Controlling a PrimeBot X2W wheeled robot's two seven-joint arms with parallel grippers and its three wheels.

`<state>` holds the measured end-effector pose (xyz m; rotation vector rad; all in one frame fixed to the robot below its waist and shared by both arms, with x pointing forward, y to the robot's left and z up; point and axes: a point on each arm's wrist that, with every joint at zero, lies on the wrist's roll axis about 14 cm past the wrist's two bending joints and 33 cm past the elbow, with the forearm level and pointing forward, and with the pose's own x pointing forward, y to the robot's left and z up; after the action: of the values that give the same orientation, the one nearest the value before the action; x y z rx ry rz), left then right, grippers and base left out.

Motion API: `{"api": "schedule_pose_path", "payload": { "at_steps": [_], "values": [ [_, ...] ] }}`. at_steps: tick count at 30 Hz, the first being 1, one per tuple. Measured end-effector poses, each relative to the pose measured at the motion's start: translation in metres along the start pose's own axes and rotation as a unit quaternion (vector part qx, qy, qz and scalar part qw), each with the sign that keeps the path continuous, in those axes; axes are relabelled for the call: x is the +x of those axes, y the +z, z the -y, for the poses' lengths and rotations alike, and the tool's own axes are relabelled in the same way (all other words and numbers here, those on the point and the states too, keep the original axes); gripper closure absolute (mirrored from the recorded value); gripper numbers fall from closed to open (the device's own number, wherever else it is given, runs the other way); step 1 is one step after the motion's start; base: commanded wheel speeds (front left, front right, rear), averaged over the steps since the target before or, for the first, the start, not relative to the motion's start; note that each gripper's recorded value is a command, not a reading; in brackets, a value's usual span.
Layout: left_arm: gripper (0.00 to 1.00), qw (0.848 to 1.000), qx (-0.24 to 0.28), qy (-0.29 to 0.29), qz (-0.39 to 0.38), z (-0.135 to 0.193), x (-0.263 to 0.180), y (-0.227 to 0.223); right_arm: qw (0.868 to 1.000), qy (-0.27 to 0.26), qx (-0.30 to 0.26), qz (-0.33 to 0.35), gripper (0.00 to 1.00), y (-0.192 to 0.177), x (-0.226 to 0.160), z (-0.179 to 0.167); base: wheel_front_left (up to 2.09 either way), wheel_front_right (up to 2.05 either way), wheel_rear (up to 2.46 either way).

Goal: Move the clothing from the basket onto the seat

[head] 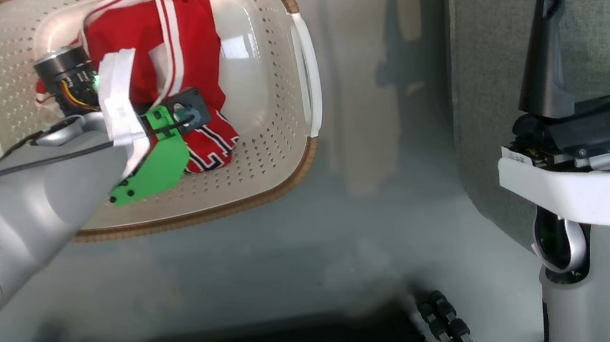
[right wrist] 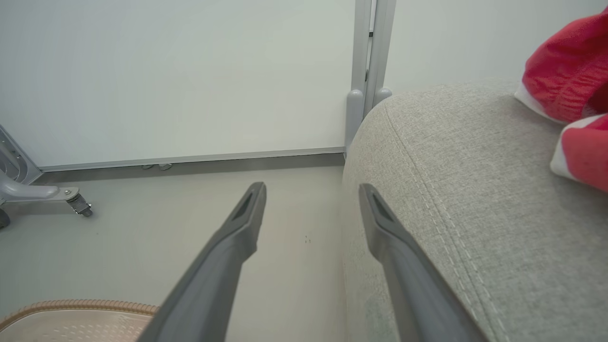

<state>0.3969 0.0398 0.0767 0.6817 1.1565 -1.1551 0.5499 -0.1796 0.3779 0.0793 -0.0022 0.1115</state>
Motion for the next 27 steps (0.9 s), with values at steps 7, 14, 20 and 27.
{"api": "schedule_pose_path", "payload": {
  "at_steps": [7,14,20,27],
  "values": [
    [1.0,0.997,-0.008,0.007,0.072,0.006,-0.025,0.034,1.0,0.002,-0.002,0.018,0.0,0.022,0.0,-0.004,0.0,0.0,0.0],
    [1.0,0.987,-0.029,0.022,0.155,0.01,-0.062,0.07,1.0,0.001,-0.007,0.031,0.0,0.046,-0.008,-0.008,0.0,0.0,0.0],
    [1.0,0.975,-0.037,0.042,0.216,0.016,-0.099,0.092,0.999,0.004,-0.01,0.04,0.0,0.066,-0.019,-0.015,0.0,0.0,0.0],
    [1.0,0.954,-0.059,0.08,0.284,0.011,-0.147,0.11,0.999,0.013,-0.005,0.05,0.0,0.085,-0.033,-0.027,0.0,0.0,0.0]
  ]
}}
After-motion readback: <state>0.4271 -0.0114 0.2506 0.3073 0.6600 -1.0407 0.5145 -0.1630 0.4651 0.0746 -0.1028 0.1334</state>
